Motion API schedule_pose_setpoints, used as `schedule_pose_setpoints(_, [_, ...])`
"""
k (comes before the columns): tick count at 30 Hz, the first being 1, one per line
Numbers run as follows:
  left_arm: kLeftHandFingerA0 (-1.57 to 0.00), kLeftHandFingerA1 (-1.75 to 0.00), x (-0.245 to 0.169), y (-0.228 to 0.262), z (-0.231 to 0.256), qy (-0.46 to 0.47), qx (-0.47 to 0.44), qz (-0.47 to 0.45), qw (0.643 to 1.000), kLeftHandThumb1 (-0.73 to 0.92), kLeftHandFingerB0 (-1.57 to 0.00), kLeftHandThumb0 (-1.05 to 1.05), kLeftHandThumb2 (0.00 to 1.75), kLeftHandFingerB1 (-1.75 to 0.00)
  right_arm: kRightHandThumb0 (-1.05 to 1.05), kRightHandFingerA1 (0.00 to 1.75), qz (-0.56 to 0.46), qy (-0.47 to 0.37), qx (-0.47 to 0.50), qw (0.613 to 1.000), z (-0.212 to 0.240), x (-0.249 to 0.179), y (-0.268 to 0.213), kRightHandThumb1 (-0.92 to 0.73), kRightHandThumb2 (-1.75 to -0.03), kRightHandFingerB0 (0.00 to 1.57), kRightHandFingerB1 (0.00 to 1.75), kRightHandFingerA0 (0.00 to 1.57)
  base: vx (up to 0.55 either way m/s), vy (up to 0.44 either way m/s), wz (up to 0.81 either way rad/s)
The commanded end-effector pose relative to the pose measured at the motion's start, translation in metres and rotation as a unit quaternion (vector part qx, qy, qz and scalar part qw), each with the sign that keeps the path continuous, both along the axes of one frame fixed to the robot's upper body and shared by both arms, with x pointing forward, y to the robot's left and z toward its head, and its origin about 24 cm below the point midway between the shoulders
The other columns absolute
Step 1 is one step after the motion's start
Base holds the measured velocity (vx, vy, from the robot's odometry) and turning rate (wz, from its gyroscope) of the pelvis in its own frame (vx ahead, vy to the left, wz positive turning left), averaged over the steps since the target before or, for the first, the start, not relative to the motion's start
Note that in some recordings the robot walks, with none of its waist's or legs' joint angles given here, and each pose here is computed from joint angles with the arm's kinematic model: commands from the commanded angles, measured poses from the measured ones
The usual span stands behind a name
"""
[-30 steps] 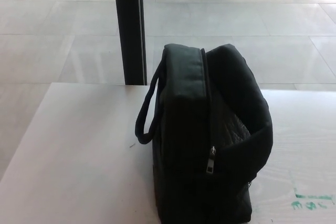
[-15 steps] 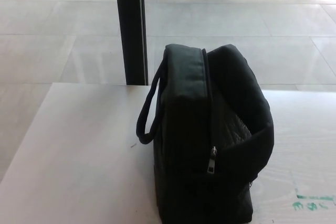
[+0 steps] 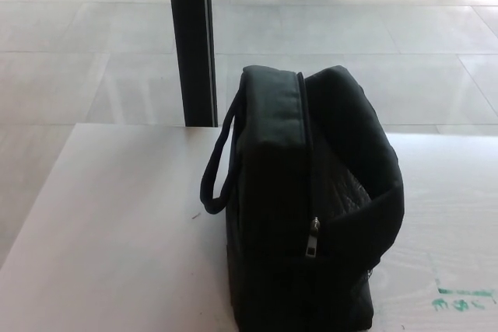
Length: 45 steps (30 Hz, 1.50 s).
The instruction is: The robot uses its right hand to pick up the cube kept on the middle of the desk and put it inside the bag next to it
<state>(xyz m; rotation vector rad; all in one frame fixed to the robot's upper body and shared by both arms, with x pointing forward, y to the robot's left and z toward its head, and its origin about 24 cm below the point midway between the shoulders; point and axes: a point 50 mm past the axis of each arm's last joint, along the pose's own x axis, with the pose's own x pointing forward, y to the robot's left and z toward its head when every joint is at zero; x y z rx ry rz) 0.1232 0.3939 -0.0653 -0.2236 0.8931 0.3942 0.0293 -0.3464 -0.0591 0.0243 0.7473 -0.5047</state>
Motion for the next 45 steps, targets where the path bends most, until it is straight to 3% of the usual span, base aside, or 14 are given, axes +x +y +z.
schedule_pose_setpoints(1, [-0.19, -0.49, 0.001, 0.007, 0.007, -0.007, 0.01, -0.003, 1.0, 0.71, -0.23, -0.61, 0.64, -0.39, -0.58, 0.69, -0.002, -0.01, -0.005, 1.0, 0.004, 0.0, -0.004, -0.74, -0.62, 0.26, 0.36, 0.45, 0.0, 0.0, 0.0])
schedule_pose_setpoints(4, [-0.2, -0.48, 0.002, 0.008, 0.008, -0.007, 0.01, 0.008, 1.0, 0.69, -0.24, -0.6, 0.6, -0.38, -0.63, 0.75, -0.005, -0.011, -0.002, 1.0, 0.003, -0.001, -0.002, -0.61, -0.91, 0.19, 0.48, 0.49, 0.0, 0.0, 0.0])
schedule_pose_setpoints(6, [-0.21, -0.49, 0.005, 0.009, 0.009, -0.011, 0.011, 0.01, 1.0, 0.68, -0.25, -0.61, 0.6, -0.38, -0.6, 0.73, -0.003, -0.01, -0.005, 1.0, 0.004, 0.001, -0.002, -0.74, -0.62, 0.26, 0.37, 0.49, 0.0, 0.0, 0.0])
schedule_pose_setpoints(7, [-0.21, -0.49, 0.006, 0.008, 0.009, -0.016, 0.009, 0.011, 1.0, 0.67, -0.24, -0.6, 0.6, -0.38, -0.63, 0.7, 0.0, -0.013, 0.0, 1.0, 0.003, 0.001, -0.002, -0.6, -0.91, 0.18, 0.48, 0.44, 0.0, 0.0, 0.0])
schedule_pose_setpoints(12, [-0.24, -0.5, 0.008, 0.01, 0.012, -0.014, 0.018, 0.001, 1.0, 0.68, -0.24, -0.63, 0.59, -0.38, -0.6, 0.72, 0.004, -0.013, 0.001, 1.0, 0.002, 0.004, -0.001, -0.75, -0.62, 0.24, 0.37, 0.44, 0.0, 0.0, 0.0])
schedule_pose_setpoints(24, [-0.23, -0.51, 0.015, 0.008, 0.013, -0.028, 0.009, 0.004, 1.0, 0.67, -0.24, -0.62, 0.6, -0.39, -0.62, 0.68, 0.025, -0.009, -0.002, 1.0, 0.006, 0.01, -0.002, -0.76, -0.63, 0.2, 0.36, 0.41, 0.0, 0.0, 0.0])
schedule_pose_setpoints(25, [-0.23, -0.5, 0.015, 0.008, 0.013, -0.027, 0.01, 0.004, 1.0, 0.67, -0.23, -0.63, 0.6, -0.38, -0.67, 0.66, 0.025, -0.007, -0.001, 1.0, 0.006, 0.01, -0.002, -0.61, -0.92, 0.14, 0.46, 0.37, 0.0, 0.0, 0.0])
schedule_pose_setpoints(28, [-0.2, -0.49, 0.016, 0.007, 0.013, -0.03, 0.001, 0.004, 1.0, 0.67, -0.23, -0.63, 0.6, -0.39, -0.61, 0.62, 0.018, -0.006, 0.002, 1.0, 0.005, 0.009, -0.002, -0.74, -0.62, 0.18, 0.33, 0.39, 0.0, 0.0, 0.0])
schedule_pose_setpoints(31, [-0.21, -0.48, 0.015, 0.007, 0.013, -0.027, 0.0, 0.008, 1.0, 0.68, -0.24, -0.6, 0.6, -0.38, -0.65, 0.66, 0.028, -0.001, -0.004, 1.0, 0.006, 0.009, -0.001, -0.6, -0.91, 0.12, 0.46, 0.37, 0.0, 0.0, 0.0])
schedule_pose_setpoints(33, [-0.21, -0.49, 0.014, 0.008, 0.012, -0.025, 0.004, 0.011, 1.0, 0.68, -0.24, -0.61, 0.6, -0.38, -0.6, 0.64, 0.024, -0.001, -0.004, 1.0, 0.006, 0.009, -0.001, -0.75, -0.62, 0.18, 0.34, 0.4, 0.0, 0.0, 0.0])
schedule_pose_setpoints(39, [-0.2, -0.48, 0.012, 0.008, 0.011, -0.019, -0.007, 0.019, 1.0, 0.65, -0.26, -0.61, 0.59, -0.38, -0.59, 0.66, 0.019, 0.002, 0.005, 1.0, 0.002, -0.003, 0.001, -0.75, -0.62, 0.17, 0.35, 0.4, 0.0, 0.0, 0.0])
schedule_pose_setpoints(40, [-0.2, -0.46, 0.012, 0.008, 0.011, -0.02, -0.006, 0.018, 1.0, 0.65, -0.25, -0.6, 0.6, -0.36, -0.66, 0.68, 0.019, 0.002, 0.005, 1.0, 0.002, -0.003, 0.002, -0.61, -0.9, 0.12, 0.46, 0.39, 0.0, 0.0, 0.0])
schedule_pose_setpoints(41, [-0.19, -0.46, 0.012, 0.008, 0.011, -0.022, -0.009, 0.017, 1.0, 0.64, -0.25, -0.59, 0.6, -0.36, -0.62, 0.68, 0.02, 0.004, 0.002, 1.0, 0.002, -0.003, 0.001, -0.74, -0.62, 0.18, 0.36, 0.43, 0.0, 0.0, 0.0])
schedule_pose_setpoints(45, [-0.25, -0.49, 0.009, 0.008, 0.009, -0.018, -0.003, 0.019, 1.0, 0.63, -0.34, -0.6, 0.58, -0.37, -0.6, 0.69, 0.027, 0.008, -0.011, 1.0, 0.005, -0.004, 0.001, -0.75, -0.62, 0.16, 0.36, 0.42, 0.0, 0.0, 0.0])
